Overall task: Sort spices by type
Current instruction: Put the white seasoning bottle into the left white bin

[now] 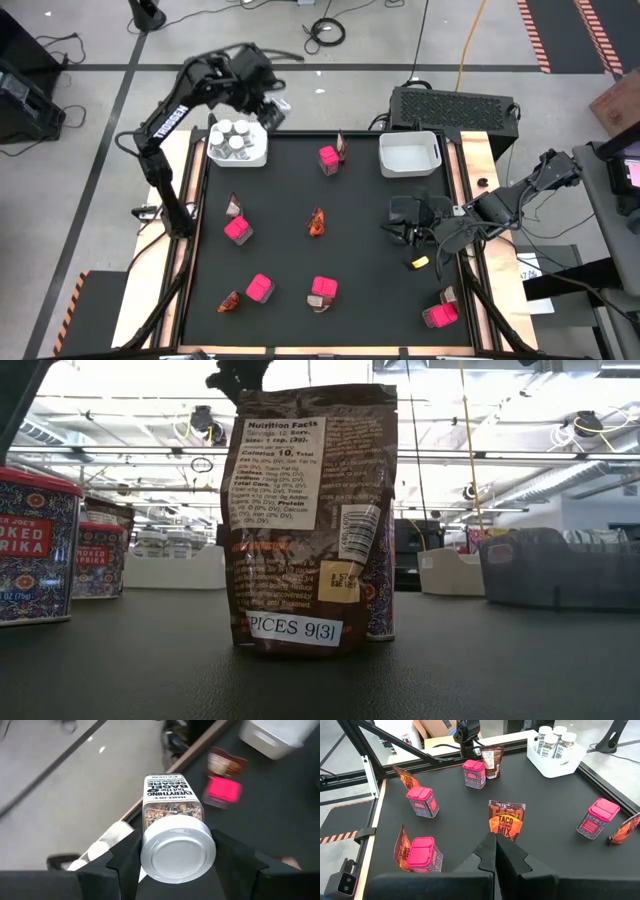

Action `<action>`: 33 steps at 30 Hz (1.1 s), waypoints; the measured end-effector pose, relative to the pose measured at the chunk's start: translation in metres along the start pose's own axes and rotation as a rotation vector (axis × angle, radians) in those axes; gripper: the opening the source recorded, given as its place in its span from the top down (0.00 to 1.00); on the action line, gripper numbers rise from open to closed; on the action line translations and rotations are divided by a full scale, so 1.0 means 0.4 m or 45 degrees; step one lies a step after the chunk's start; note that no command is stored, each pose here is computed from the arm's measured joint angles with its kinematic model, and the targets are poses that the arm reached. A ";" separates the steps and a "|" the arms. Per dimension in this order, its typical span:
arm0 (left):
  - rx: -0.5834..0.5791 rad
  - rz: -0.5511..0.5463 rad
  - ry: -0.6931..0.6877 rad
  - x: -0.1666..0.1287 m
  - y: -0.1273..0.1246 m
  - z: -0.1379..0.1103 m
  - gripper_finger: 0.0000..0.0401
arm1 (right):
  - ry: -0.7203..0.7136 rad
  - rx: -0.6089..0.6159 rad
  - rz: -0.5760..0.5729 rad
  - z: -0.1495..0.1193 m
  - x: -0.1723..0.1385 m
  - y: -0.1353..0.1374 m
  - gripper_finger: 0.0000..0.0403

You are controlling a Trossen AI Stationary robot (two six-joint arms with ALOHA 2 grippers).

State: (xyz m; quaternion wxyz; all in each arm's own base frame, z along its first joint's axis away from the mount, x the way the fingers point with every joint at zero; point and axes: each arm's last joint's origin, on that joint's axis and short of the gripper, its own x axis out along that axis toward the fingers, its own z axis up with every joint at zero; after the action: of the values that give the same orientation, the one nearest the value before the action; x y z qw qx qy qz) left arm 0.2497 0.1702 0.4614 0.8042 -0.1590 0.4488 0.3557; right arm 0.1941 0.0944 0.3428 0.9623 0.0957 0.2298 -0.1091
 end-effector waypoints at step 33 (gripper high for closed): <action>-0.101 0.052 0.656 0.401 0.181 -0.149 0.49 | -0.085 -0.148 -0.109 0.025 0.016 -0.023 1.00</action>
State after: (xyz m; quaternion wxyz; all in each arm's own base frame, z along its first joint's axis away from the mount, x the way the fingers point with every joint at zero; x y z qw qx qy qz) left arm 0.2168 0.2551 0.2995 0.6493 -0.2665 0.6277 0.3368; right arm 0.2016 0.0821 0.3475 0.9678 0.0261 0.2074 -0.1400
